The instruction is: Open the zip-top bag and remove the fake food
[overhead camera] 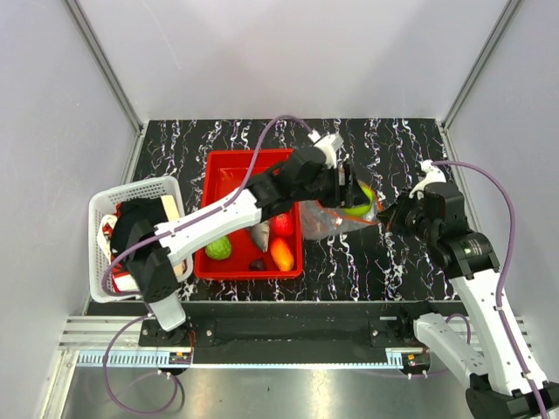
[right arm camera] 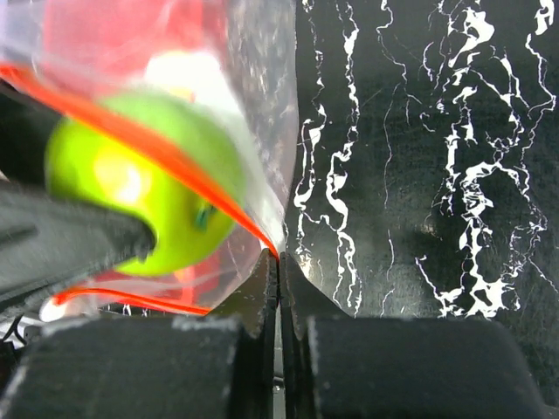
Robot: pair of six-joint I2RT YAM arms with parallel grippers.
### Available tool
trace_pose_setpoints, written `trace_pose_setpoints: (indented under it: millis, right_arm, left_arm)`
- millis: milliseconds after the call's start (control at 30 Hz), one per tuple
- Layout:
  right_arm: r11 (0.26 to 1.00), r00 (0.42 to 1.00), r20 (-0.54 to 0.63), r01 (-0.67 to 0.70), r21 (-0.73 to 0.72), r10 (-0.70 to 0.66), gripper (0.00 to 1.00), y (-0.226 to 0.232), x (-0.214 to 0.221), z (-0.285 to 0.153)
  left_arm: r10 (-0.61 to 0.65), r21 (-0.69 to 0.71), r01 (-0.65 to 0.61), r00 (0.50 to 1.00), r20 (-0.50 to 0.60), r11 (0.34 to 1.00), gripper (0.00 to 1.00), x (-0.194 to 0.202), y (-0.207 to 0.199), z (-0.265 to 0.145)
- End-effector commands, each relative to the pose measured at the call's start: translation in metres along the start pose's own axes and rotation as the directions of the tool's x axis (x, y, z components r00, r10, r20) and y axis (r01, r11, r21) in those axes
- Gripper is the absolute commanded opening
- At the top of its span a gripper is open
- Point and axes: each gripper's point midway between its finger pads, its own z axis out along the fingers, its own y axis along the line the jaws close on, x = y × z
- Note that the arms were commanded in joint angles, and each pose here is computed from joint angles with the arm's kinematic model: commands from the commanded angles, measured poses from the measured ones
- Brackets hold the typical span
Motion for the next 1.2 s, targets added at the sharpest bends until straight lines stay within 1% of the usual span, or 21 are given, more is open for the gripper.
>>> trace_pose_setpoints:
  millis: [0, 33, 67, 133, 200, 233, 300, 333, 367, 467, 533, 567, 600, 633, 667, 733, 900, 1000, 1067, 1133, 1167]
  right_arm:
    - [0.998, 1.000, -0.016, 0.012, 0.054, -0.011, 0.00, -0.008, -0.002, -0.003]
    - [0.999, 1.000, -0.015, 0.012, 0.050, -0.011, 0.00, -0.007, -0.003, -0.003]
    - [0.999, 1.000, -0.012, 0.015, 0.052, -0.014, 0.00, -0.007, -0.005, -0.003]
    - [0.998, 1.000, -0.006, 0.016, 0.064, -0.016, 0.00, -0.008, -0.007, -0.002]
    - [0.997, 1.000, 0.003, 0.024, 0.078, -0.025, 0.00, -0.010, -0.011, -0.002]
    - [0.995, 0.999, 0.017, 0.027, 0.091, -0.029, 0.00, -0.012, -0.015, -0.004]
    - [0.995, 0.999, 0.028, 0.035, 0.098, -0.038, 0.00, -0.012, -0.018, -0.005]
    - [0.992, 0.998, 0.053, 0.037, 0.120, -0.043, 0.00, -0.015, -0.024, -0.007]
    - [0.991, 0.997, 0.058, 0.045, 0.125, -0.053, 0.00, -0.016, -0.027, -0.009]
    - [0.992, 0.995, 0.085, 0.049, 0.120, -0.059, 0.00, -0.012, -0.036, -0.013]
    - [0.994, 0.994, 0.093, 0.055, 0.092, -0.063, 0.00, -0.006, -0.039, -0.015]
    - [0.995, 0.993, 0.097, 0.062, 0.077, -0.069, 0.00, -0.003, -0.040, -0.014]
    - [0.996, 0.993, 0.094, 0.067, 0.054, -0.072, 0.00, 0.001, -0.039, -0.014]
    - [0.997, 0.993, 0.092, 0.071, 0.041, -0.075, 0.00, 0.003, -0.039, -0.014]
    - [0.997, 0.993, 0.095, 0.073, 0.034, -0.076, 0.00, 0.005, -0.040, -0.014]
    - [0.997, 0.994, 0.080, 0.078, -0.003, -0.077, 0.00, 0.011, -0.037, -0.013]
    - [0.987, 0.994, 0.082, 0.083, -0.139, -0.072, 0.00, 0.035, -0.034, -0.020]
    - [0.968, 0.992, 0.091, 0.108, -0.226, -0.090, 0.00, 0.050, -0.033, -0.028]
    - [0.955, 0.987, 0.129, 0.130, -0.267, -0.098, 0.00, 0.058, -0.037, -0.034]
    - [0.952, 0.985, 0.145, 0.135, -0.276, -0.098, 0.00, 0.059, -0.038, -0.035]
    - [0.954, 0.985, 0.142, 0.131, -0.269, -0.096, 0.00, 0.058, -0.038, -0.034]
  left_arm:
    - [0.071, -0.128, -0.048, 0.981, 0.182, 0.991, 0.00, -0.051, -0.025, -0.008]
    - [0.133, -0.168, -0.103, 0.975, 0.178, 0.980, 0.00, -0.053, -0.027, -0.003]
    - [0.163, -0.203, -0.128, 0.972, 0.167, 0.971, 0.00, -0.046, -0.028, 0.000]
    - [0.203, -0.243, -0.173, 0.974, 0.103, 0.954, 0.00, -0.030, -0.019, 0.007]
    - [0.231, -0.207, -0.213, 0.971, 0.064, 0.955, 0.00, -0.017, -0.026, 0.009]
    - [0.280, -0.205, -0.265, 0.959, 0.047, 0.942, 0.00, -0.013, -0.027, 0.008]
    - [0.341, -0.164, -0.334, 0.940, 0.016, 0.928, 0.00, 0.003, -0.036, 0.008]
    - [0.394, -0.138, -0.390, 0.919, 0.001, 0.911, 0.00, 0.008, -0.037, 0.007]
    - [0.417, -0.080, -0.417, 0.909, -0.009, 0.906, 0.00, 0.016, -0.048, 0.002]
    - [0.466, -0.027, -0.468, 0.884, -0.043, 0.884, 0.00, 0.043, -0.032, 0.004]
    - [0.503, 0.030, -0.502, 0.864, -0.023, 0.864, 0.00, 0.055, -0.029, -0.003]
    - [0.524, 0.082, -0.521, 0.851, -0.018, 0.849, 0.00, 0.061, -0.034, -0.006]
    - [0.569, 0.118, -0.567, 0.822, 0.026, 0.815, 0.00, 0.057, -0.042, -0.011]
    - [0.586, 0.127, -0.583, 0.810, 0.011, 0.803, 0.00, 0.066, -0.036, -0.010]
    - [0.597, 0.129, -0.594, 0.802, 0.020, 0.794, 0.00, 0.066, -0.035, -0.011]
    - [0.624, 0.132, -0.624, 0.780, 0.045, 0.770, 0.00, 0.060, -0.040, -0.012]
    - [0.669, 0.216, -0.658, 0.743, 0.030, 0.721, 0.00, 0.065, -0.054, -0.011]
    - [0.674, 0.238, -0.655, 0.739, 0.002, 0.717, 0.00, 0.070, -0.055, -0.007]
    - [0.671, 0.283, -0.637, 0.740, -0.035, 0.717, 0.00, 0.082, -0.054, -0.003]
    - [0.666, 0.350, -0.613, 0.744, -0.046, 0.709, 0.00, 0.093, -0.059, -0.005]
    - [0.665, 0.362, -0.613, 0.747, -0.024, 0.702, 0.00, 0.092, -0.064, -0.007]
